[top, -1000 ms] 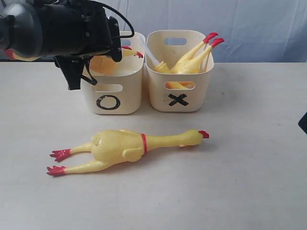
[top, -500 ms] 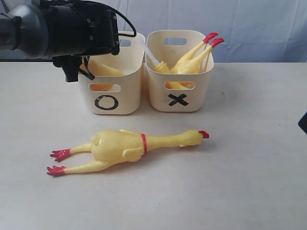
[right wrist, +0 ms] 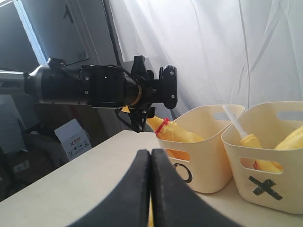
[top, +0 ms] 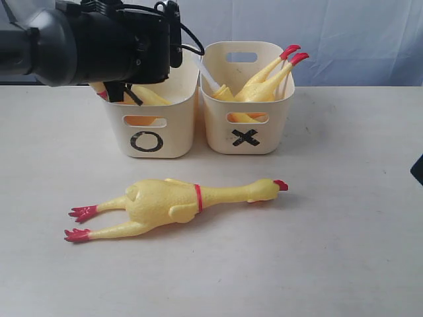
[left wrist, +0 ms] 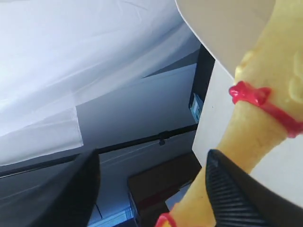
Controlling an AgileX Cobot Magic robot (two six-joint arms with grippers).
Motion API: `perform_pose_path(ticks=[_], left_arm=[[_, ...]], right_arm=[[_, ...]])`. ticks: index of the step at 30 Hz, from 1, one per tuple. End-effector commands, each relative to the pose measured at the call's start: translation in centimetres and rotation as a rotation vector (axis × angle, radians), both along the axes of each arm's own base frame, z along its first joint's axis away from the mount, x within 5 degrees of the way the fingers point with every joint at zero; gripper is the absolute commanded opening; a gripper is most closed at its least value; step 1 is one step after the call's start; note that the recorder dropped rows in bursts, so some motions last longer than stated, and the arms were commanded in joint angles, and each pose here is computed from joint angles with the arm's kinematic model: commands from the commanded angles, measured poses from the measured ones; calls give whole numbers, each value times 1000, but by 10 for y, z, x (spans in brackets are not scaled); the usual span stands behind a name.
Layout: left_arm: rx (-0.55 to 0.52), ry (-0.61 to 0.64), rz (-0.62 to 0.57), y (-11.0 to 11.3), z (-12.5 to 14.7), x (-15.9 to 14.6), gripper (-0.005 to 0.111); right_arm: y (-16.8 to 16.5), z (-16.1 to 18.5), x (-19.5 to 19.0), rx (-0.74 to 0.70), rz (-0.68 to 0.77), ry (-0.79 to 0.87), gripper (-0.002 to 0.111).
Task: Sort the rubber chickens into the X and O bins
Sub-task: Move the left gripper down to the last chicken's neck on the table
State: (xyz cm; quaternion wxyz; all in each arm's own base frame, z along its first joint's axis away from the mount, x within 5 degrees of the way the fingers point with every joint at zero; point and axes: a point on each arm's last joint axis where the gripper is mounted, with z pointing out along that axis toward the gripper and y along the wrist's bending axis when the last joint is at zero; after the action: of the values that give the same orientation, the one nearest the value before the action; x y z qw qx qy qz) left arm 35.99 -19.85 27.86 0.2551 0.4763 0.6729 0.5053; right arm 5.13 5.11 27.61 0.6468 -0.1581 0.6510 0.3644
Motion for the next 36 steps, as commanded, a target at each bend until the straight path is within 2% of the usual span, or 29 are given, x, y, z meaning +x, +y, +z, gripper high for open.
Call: perform_pose_path(ticks=[1, 2, 3, 4, 8, 11, 14, 17, 20, 28, 32, 36], left_arm=[[-162, -51, -46, -12, 19, -13, 61], [-276, -37, -53, -15, 27, -21, 57], [-330, -21, -52, -15, 29, -24, 55], [-440, 7, -54, -14, 38, -32, 46], [-653, 96, -48, -12, 56, -52, 32], [-780, 311, -119, -19, 59, -73, 32], [-749, 572, -264, -35, 36, -92, 32], [-720, 672, -352, -43, 19, -97, 35], [-730, 684, -391, -48, 6, -96, 42], [-824, 750, -348, -69, -36, -84, 58], [-773, 814, -317, -73, -62, -80, 59], [-721, 855, -371, -79, -80, -77, 59]], right_arm=[[0, 0, 0, 0, 0, -4, -1], [0, 0, 0, 0, 0, -4, -1], [0, 0, 0, 0, 0, -4, -1], [0, 0, 0, 0, 0, -4, -1], [0, 0, 0, 0, 0, -4, -1], [0, 0, 0, 0, 0, -4, -1], [0, 0, 0, 0, 0, -4, -1], [0, 0, 0, 0, 0, -4, -1], [0, 0, 0, 0, 0, -4, -1], [0, 0, 0, 0, 0, -4, -1], [0, 0, 0, 0, 0, -4, -1], [0, 0, -1, 0, 2, -4, -1]])
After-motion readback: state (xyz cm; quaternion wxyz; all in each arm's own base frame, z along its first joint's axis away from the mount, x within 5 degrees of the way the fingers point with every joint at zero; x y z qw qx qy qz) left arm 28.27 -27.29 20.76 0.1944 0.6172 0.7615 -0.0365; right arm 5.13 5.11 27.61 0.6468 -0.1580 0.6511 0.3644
